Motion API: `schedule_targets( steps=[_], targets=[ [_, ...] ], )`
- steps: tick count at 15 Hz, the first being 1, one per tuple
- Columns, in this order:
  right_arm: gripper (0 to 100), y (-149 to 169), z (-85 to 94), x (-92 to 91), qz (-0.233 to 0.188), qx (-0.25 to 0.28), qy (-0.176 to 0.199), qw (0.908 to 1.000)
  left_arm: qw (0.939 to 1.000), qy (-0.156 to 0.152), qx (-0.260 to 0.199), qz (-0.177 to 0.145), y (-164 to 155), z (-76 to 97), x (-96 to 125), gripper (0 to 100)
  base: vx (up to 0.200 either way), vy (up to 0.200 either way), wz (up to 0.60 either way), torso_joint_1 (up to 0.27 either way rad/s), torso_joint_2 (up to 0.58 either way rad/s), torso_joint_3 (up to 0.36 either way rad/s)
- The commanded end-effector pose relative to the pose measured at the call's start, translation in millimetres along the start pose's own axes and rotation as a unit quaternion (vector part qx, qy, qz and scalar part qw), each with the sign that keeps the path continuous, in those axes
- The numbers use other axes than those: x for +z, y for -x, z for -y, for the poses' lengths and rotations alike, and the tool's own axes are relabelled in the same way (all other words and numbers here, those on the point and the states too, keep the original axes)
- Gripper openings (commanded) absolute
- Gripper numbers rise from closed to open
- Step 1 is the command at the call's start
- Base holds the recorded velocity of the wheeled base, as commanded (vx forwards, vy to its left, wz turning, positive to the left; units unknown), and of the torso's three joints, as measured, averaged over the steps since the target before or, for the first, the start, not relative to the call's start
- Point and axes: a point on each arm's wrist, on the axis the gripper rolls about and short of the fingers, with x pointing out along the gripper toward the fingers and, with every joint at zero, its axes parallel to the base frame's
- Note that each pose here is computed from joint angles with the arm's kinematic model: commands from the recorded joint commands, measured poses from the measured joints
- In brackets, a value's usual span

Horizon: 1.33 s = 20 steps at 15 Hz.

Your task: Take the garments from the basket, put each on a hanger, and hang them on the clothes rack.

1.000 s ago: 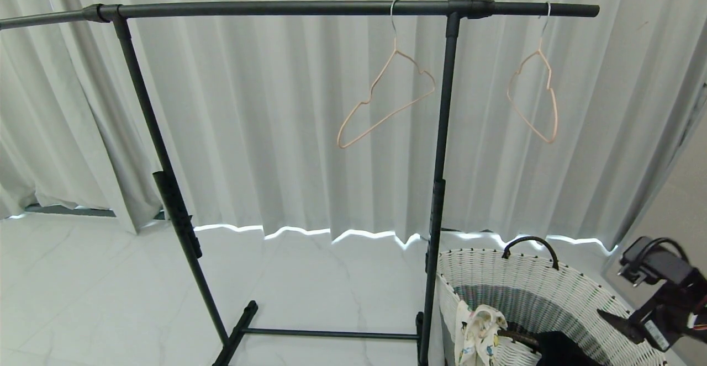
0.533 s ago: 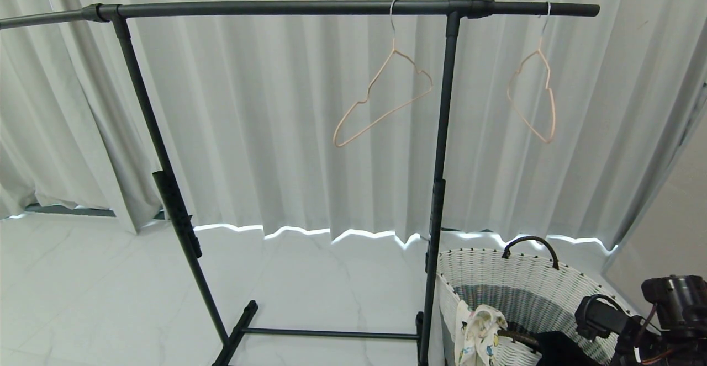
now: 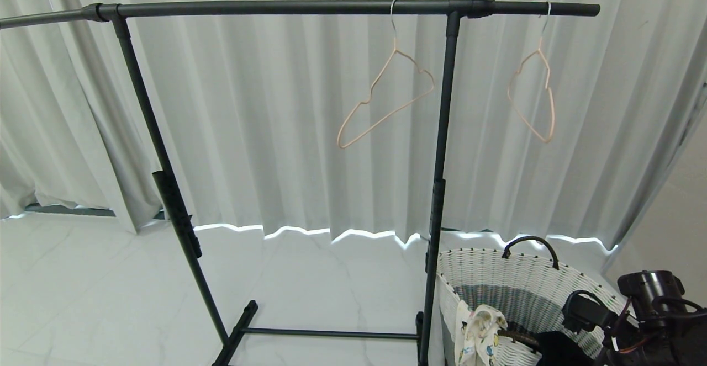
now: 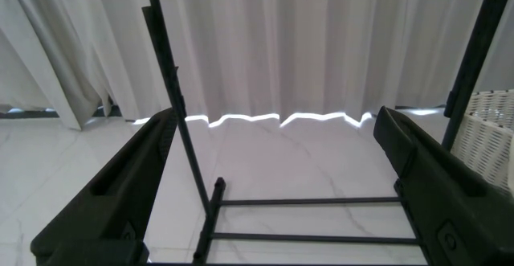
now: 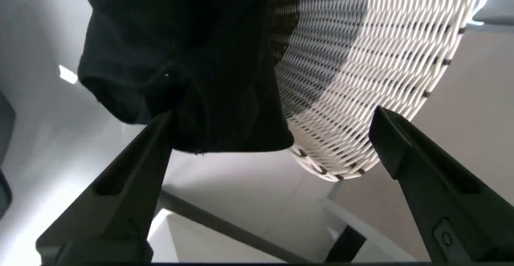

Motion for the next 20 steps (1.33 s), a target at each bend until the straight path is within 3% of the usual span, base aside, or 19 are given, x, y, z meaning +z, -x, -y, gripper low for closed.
schedule_targets(
  steps=[1, 7, 8, 17, 20],
  targets=[
    [100, -1.5, 0.0, 0.2, -0.001, 0.001, -0.003, 1.0000, 1.0000, 0.000, 0.000, 0.000, 0.0, 0.0, 0.0, 100, 0.000, 0.000, 0.00, 0.000, 0.00, 0.000],
    [100, -4.2, 3.3, 4.4, 0.004, -0.005, -0.046, 0.9989, 1.0000, 0.000, 0.001, 0.000, 0.0, 0.0, 0.0, 100, 0.000, 0.000, 0.00, 0.000, 0.00, 0.000],
    [0, -4.5, 3.2, 4.3, 0.004, -0.004, -0.047, 0.9989, 1.0000, 0.000, 0.000, 0.000, 0.0, 0.0, 0.0, 100, 0.000, 0.000, 0.00, 0.000, 0.00, 0.000],
    [0, 5.9, -2.1, 4.0, 0.007, -0.011, -0.052, 0.9985, 1.0000, 0.000, 0.001, 0.000, 0.0, 0.0, 0.0, 100, 0.000, 0.000, 0.00, 0.000, 0.00, 0.000],
    [0, 41.0, -5.5, 6.4, 0.058, -0.042, -0.056, 0.9958, 1.0000, 0.000, 0.001, -0.001, 0.0, 0.1, -0.3, 100, 0.000, 0.000, 0.00, 0.000, 0.00, 0.000]
  ],
)
